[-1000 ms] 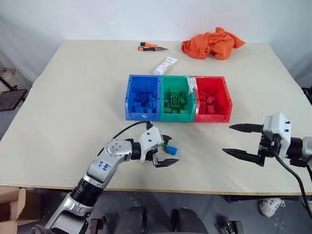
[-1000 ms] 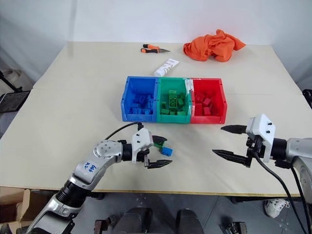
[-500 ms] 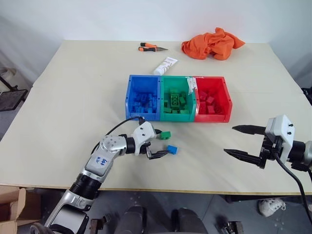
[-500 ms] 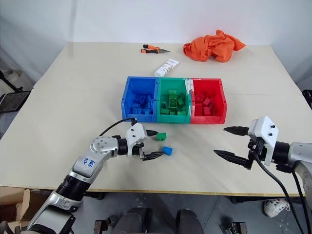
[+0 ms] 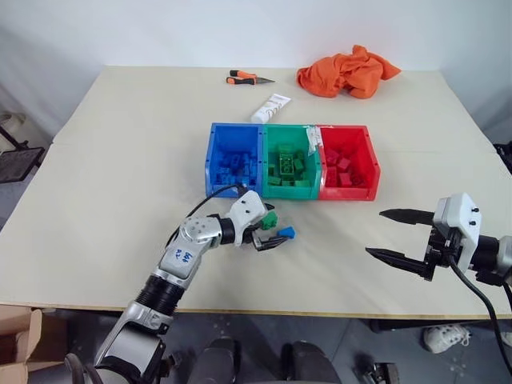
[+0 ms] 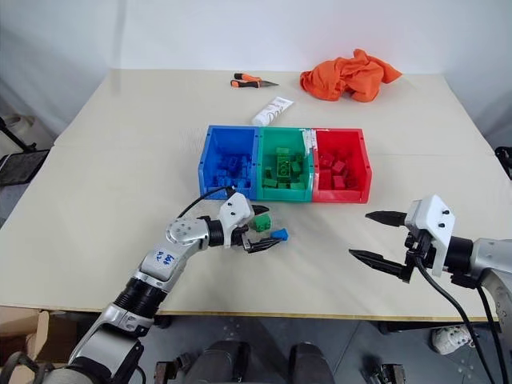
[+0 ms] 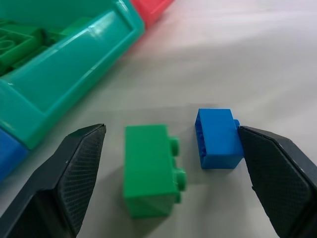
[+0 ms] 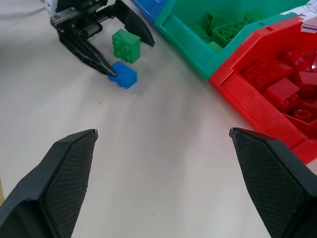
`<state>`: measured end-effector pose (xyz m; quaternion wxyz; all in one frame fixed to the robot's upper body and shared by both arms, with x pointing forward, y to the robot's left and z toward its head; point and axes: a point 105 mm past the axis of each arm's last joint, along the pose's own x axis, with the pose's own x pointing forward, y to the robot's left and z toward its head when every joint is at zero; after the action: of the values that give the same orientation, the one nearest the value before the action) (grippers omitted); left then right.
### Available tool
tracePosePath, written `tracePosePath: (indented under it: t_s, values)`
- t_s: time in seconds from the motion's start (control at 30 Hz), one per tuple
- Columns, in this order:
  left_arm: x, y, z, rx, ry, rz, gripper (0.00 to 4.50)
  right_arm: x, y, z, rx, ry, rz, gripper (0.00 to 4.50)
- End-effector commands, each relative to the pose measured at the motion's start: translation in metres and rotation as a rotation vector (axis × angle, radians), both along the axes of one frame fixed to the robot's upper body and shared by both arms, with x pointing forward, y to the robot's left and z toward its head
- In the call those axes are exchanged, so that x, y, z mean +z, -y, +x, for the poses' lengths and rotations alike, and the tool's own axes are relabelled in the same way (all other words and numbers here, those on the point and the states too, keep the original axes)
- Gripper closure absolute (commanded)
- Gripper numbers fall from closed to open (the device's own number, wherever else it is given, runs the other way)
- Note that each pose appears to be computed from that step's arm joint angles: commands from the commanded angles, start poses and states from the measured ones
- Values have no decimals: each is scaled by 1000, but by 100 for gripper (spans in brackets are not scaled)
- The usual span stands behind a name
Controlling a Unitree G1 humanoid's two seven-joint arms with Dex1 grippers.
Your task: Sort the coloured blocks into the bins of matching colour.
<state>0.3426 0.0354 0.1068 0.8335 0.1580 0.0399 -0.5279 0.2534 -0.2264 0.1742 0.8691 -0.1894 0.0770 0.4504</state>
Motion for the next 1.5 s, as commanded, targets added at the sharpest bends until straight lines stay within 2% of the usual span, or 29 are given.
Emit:
tracePosePath:
  t_s: [0.03,0.3,0.43,0.53,0.7,1.03,1.13,1.43,1.5]
  values:
    - [13,-9,2,51,31,-25,0,13,1,-3,-6,60,12,3]
    - [10,-20,2,100,18,-14,0,11,1,-2,-11,57,14,3]
    - [18,-21,2,102,15,-42,0,12,1,-1,-12,61,15,3]
    - [21,-21,-7,57,0,-48,0,12,1,0,-12,59,16,3]
    - [23,-33,3,115,12,-36,0,12,1,1,-13,60,16,3]
    - [7,-23,3,95,-31,-19,0,12,1,3,-14,61,16,3]
    - [6,-18,2,74,-31,-22,63,13,1,3,-17,62,15,0]
    - [8,-15,5,64,-21,-27,347,14,2,3,-25,65,11,0]
    - [10,-17,3,57,-18,-32,365,14,2,2,-27,65,11,0]
